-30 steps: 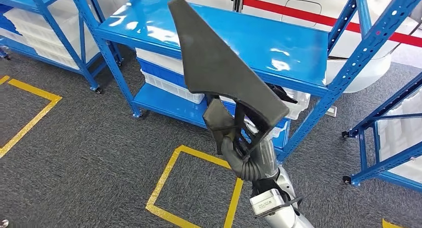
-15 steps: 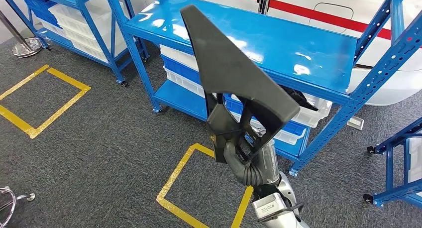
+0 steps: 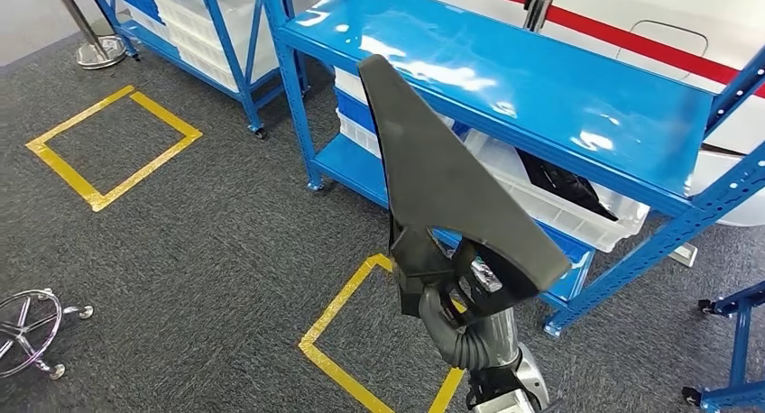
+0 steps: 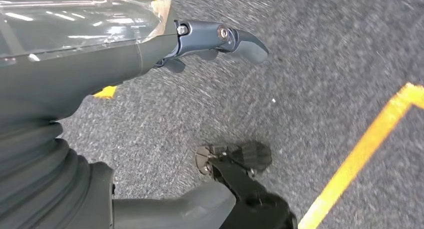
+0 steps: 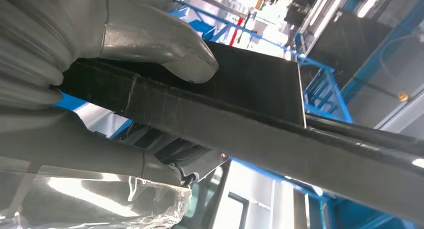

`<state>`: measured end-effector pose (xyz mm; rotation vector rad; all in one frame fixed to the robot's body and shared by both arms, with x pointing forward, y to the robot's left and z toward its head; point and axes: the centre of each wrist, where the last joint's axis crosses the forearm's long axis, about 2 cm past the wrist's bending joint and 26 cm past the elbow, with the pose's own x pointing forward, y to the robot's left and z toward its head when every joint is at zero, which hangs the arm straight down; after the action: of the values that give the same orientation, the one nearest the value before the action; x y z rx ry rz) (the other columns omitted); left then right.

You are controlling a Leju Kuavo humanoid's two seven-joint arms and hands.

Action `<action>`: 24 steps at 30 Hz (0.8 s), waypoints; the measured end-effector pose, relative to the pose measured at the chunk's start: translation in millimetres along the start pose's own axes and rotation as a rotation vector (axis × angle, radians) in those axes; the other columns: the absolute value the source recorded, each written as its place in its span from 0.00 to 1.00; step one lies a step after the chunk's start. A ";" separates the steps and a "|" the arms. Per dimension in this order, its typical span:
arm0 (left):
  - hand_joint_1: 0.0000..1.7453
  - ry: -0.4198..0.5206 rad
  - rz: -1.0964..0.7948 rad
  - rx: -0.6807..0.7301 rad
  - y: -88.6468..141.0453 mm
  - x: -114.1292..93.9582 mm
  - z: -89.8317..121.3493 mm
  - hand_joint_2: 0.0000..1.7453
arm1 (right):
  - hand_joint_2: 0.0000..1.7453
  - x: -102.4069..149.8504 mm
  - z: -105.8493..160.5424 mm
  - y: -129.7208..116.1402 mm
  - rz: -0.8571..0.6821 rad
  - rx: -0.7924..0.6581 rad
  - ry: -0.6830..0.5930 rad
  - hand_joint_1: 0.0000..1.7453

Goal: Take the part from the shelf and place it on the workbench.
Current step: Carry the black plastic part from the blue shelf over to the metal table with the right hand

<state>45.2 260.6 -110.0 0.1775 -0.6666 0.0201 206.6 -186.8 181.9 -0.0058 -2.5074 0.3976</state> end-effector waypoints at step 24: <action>0.00 0.066 -0.067 0.057 10.9 0.6 -2.8 1.00 | 1.00 27.2 27.3 19.9 -0.049 0.004 0.054 1.00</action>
<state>46.5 271.8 -110.0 0.2529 -0.5947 -0.0189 167.2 -173.0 170.2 0.0460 -2.4484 0.3781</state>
